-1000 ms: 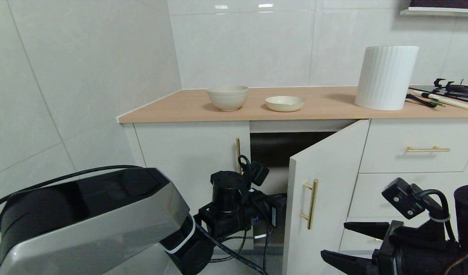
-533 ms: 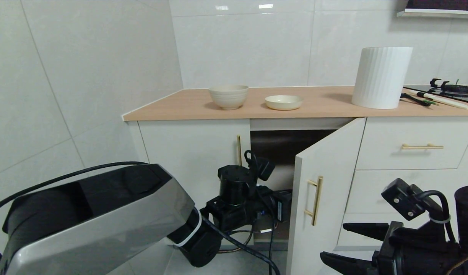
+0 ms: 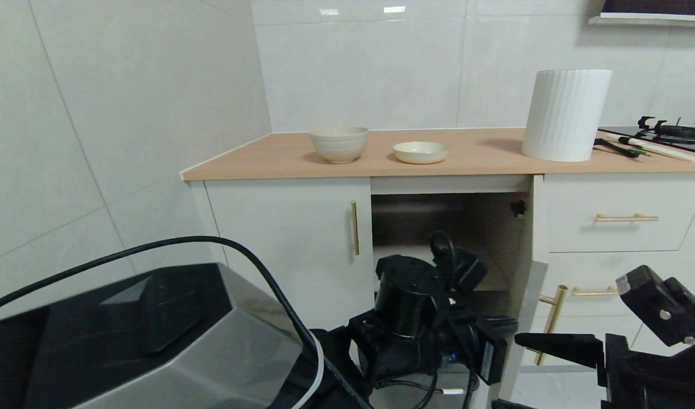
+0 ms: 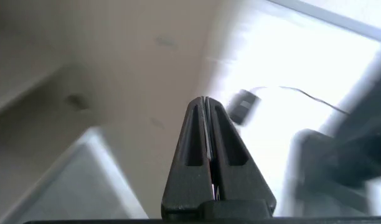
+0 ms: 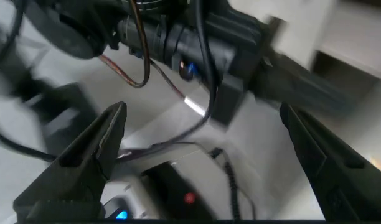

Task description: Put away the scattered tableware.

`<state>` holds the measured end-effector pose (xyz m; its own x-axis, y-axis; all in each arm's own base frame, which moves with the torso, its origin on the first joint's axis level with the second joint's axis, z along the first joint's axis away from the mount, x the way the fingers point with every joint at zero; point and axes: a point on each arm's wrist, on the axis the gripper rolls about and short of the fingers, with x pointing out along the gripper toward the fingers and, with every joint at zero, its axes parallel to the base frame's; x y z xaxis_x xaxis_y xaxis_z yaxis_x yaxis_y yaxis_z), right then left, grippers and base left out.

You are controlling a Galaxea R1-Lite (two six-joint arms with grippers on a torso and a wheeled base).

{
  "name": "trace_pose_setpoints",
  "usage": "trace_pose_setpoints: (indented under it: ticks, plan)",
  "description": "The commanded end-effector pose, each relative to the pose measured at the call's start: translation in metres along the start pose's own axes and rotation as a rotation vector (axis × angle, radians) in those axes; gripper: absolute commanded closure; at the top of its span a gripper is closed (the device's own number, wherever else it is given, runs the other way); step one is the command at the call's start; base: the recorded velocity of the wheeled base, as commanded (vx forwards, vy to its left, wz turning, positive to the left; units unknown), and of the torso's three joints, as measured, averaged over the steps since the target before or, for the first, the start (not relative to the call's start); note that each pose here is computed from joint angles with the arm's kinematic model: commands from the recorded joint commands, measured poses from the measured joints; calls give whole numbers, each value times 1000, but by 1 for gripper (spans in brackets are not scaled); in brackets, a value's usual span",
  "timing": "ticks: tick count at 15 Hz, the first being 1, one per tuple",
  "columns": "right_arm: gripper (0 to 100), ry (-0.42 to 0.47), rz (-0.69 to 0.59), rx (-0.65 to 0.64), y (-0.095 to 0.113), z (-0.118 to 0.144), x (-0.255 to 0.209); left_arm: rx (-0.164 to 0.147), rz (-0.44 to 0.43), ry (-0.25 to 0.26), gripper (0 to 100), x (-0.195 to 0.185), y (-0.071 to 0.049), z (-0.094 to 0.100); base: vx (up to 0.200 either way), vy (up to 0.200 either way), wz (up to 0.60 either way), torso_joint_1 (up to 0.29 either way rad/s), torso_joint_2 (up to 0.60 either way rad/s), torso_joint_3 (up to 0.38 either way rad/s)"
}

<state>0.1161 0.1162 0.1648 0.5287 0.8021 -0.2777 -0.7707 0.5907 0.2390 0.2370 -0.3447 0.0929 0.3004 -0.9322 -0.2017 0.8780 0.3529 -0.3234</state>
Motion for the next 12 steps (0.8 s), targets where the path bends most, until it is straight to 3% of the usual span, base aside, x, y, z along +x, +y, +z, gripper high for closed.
trace_pose_setpoints:
  ticks: [1, 3, 6, 9, 12]
  plan:
    - [0, -30, 31, -13, 6, 2, -9, 17, -48, -23, 100, -14, -26, 16, 0, 0, 0, 0, 0, 0]
    - [0, -20, 28, -11, 5, 1, -6, -1, 19, -31, 100, -34, -5, 19, 0, 0, 0, 0, 0, 0]
    - [0, -14, 18, -9, 4, 1, -4, -5, 95, -94, 100, -53, 20, 37, 0, 0, 0, 0, 0, 0]
    - [0, -17, -38, 3, -3, 7, 5, -23, 203, -117, 100, -92, 32, 43, 0, 0, 0, 0, 0, 0]
    - [0, -69, -301, 17, -27, 38, 42, -13, 365, -209, 100, -177, 41, 66, 0, 0, 0, 0, 0, 0]
